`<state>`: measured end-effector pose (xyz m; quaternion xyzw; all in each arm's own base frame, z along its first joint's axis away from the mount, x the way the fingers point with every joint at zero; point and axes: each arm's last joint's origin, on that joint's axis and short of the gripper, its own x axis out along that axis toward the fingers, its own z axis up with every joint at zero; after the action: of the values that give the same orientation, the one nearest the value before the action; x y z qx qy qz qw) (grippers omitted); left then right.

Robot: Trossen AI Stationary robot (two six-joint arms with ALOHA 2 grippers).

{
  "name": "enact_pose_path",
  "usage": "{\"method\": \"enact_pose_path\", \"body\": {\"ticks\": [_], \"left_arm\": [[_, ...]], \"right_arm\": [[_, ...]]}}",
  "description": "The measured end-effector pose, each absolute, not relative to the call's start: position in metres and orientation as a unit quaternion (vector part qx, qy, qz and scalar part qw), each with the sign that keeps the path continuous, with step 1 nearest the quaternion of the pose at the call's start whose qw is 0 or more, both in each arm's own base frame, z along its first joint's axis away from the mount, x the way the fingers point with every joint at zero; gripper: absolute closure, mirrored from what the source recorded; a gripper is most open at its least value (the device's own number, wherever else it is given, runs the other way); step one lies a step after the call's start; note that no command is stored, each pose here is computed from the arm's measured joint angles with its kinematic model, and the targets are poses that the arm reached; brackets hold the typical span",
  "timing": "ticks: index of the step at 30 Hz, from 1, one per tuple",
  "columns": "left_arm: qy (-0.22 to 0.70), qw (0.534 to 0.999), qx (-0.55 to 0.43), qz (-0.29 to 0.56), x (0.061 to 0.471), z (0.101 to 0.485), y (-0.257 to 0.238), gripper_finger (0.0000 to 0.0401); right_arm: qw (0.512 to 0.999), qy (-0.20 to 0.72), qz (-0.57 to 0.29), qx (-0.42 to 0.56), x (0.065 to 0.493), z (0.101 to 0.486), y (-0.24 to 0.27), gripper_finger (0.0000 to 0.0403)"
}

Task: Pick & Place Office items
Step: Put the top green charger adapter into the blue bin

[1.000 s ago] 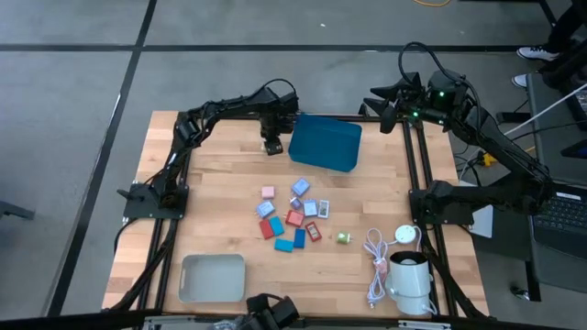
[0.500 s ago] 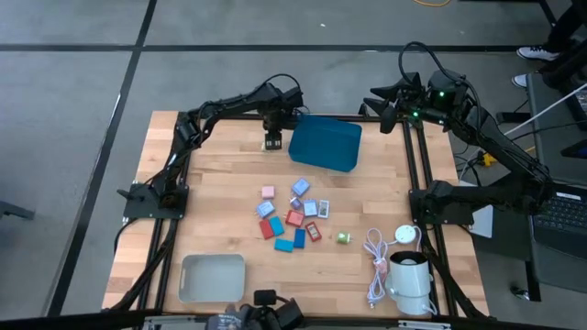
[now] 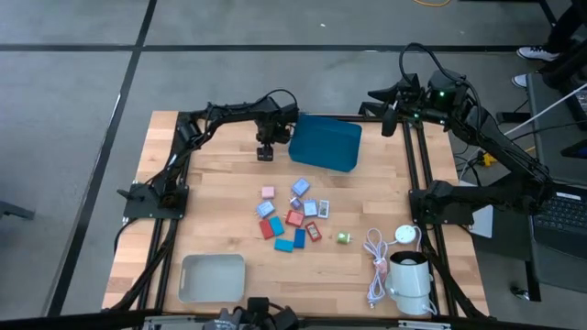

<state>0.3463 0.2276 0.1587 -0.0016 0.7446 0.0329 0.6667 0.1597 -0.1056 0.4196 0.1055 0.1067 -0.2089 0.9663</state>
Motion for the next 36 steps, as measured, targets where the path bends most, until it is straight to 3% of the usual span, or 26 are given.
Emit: {"method": "enact_pose_path", "body": {"ticks": [8, 18, 24, 32, 36], "left_arm": [[0.728, 0.684, 0.023, 0.043, 0.356, 0.151, 0.229, 0.0155], [0.747, 0.663, -0.021, 0.046, 0.351, 0.141, 0.230, 0.0272], [0.742, 0.667, -0.050, 0.058, 0.353, 0.145, 0.230, 0.0273], [0.622, 0.764, -0.150, 0.091, 0.375, 0.214, 0.255, 0.0273], [0.506, 0.842, -0.168, 0.086, 0.386, 0.263, 0.272, 0.0273]], "right_arm": [[0.967, 0.109, -0.208, 0.098, 0.160, 0.420, -0.106, 0.0192], [0.967, 0.109, -0.210, 0.098, 0.160, 0.419, -0.106, 0.0192], [0.966, 0.110, -0.214, 0.095, 0.160, 0.419, -0.106, 0.0192], [0.966, 0.106, -0.222, 0.083, 0.160, 0.421, -0.107, 0.0192], [0.967, 0.099, -0.222, 0.079, 0.160, 0.422, -0.107, 0.0192]]}}
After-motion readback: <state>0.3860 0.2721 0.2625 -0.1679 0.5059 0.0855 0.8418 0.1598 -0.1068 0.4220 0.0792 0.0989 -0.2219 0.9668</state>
